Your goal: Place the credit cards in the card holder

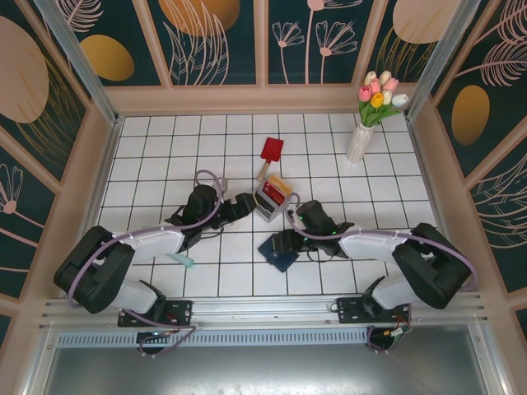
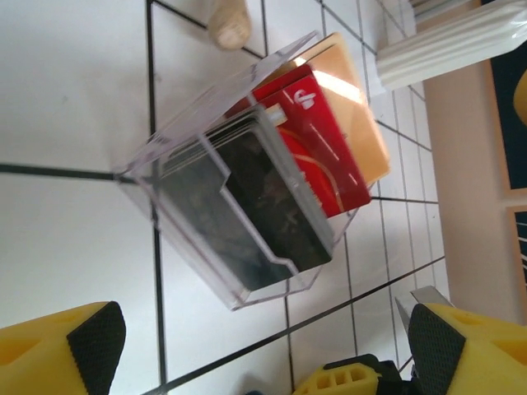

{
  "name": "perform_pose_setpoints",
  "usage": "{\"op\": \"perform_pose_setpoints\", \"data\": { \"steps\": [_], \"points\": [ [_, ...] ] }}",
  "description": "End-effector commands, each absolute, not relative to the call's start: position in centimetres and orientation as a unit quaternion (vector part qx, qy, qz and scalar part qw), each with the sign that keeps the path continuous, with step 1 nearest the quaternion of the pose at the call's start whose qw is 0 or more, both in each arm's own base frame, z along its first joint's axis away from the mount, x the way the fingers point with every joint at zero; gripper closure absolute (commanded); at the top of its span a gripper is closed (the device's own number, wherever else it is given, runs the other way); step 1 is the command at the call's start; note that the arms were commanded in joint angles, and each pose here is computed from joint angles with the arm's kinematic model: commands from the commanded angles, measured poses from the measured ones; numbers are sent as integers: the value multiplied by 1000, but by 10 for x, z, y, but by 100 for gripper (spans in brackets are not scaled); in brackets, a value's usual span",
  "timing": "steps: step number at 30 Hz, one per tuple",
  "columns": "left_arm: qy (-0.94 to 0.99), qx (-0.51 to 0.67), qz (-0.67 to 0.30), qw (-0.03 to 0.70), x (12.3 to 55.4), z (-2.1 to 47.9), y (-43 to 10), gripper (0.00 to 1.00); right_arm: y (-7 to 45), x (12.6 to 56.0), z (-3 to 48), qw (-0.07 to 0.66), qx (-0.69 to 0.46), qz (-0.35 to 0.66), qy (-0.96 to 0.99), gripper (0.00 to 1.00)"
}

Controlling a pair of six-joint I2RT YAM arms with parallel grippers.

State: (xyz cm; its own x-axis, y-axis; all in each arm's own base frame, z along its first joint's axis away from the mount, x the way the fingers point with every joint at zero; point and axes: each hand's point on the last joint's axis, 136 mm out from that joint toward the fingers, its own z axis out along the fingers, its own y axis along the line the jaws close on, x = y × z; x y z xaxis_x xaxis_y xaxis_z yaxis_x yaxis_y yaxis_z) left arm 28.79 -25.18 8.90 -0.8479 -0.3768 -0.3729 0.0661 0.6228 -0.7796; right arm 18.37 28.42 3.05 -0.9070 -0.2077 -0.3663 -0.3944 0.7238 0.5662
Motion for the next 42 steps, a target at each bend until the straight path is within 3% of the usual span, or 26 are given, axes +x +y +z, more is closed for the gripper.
{"op": "perform_pose_setpoints", "data": {
  "steps": [1, 5, 10, 23, 37, 42],
  "points": [
    [868, -75, -418, 257, 279, 85, -250, 11, 301, 198, 54, 180, -188, 332, 907, 47],
    [868, -49, -431, 240, 266, 85, -255, 13, 271, 204, 60, 199, -113, 284, 931, 43],
    [877, -16, -435, 204, 242, 75, -267, 14, 236, 179, 43, 161, -9, 237, 958, 43],
    [906, 42, -395, 150, 218, 45, -294, 19, 253, 128, 35, 92, 57, 297, 949, 46],
    [897, 21, -425, 121, 188, 35, -290, 35, 268, 164, 50, 127, 84, 348, 925, 51],
    [906, 17, -408, 116, 181, 29, -286, 37, 241, 162, 45, 127, 137, 311, 932, 50]
  ]
}}
